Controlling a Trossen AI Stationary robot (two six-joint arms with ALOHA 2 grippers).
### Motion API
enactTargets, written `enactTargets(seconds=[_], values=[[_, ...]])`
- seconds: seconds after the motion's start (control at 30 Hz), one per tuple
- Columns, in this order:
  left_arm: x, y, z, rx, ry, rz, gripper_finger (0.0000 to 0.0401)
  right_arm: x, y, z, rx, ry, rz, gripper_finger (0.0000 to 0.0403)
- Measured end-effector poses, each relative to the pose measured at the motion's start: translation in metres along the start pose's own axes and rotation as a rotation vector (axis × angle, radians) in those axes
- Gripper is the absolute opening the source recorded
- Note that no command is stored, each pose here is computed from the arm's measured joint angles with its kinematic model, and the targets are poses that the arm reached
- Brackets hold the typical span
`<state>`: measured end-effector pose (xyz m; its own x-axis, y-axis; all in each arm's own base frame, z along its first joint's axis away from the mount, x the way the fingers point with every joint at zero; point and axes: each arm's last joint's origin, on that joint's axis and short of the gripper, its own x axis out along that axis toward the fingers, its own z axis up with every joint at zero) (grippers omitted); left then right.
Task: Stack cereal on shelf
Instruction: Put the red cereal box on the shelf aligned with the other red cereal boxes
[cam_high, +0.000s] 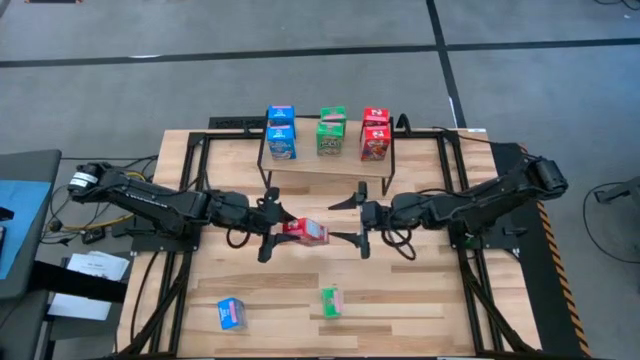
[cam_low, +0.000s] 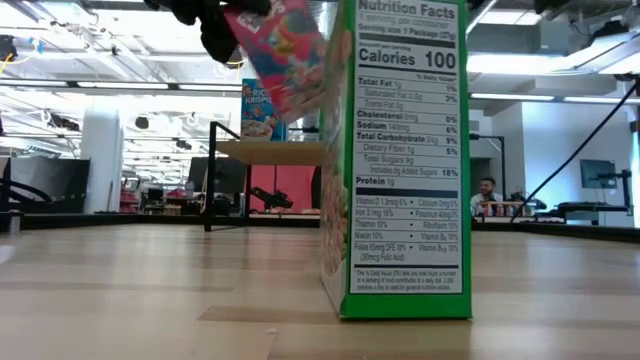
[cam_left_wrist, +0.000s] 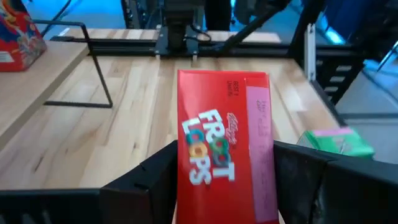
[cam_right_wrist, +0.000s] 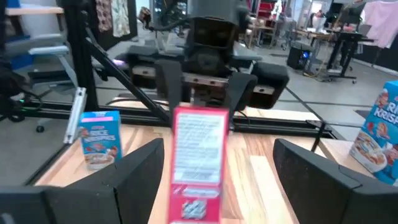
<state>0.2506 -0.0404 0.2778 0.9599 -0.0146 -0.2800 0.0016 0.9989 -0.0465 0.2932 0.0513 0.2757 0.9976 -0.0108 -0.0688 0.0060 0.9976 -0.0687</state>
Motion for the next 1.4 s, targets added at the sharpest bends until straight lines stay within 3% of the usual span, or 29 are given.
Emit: enactTargets(seconds=[0.23, 0.5, 0.77, 1.4], values=[[0.012, -0.004, 0.009, 0.067, 0.003, 0.032, 0.0192, 0.011, 0.001, -0.006, 0.009, 0.057, -0.003, 0.0327], [0.022, -0.005, 0.013, 0.091, 0.033, 0.082, 0.0192, 0.011, 0.001, -0.007, 0.091, 0.081, -0.007, 0.0327], [0.022, -0.005, 0.017, 0.092, 0.013, 0.085, 0.0192, 0.013, 0.003, -0.017, 0.081, 0.141, -0.007, 0.0327], [0.022, -0.006, 0.024, 0.082, -0.057, 0.084, 0.0192, 0.015, 0.002, -0.015, 0.094, 0.112, -0.007, 0.0327]])
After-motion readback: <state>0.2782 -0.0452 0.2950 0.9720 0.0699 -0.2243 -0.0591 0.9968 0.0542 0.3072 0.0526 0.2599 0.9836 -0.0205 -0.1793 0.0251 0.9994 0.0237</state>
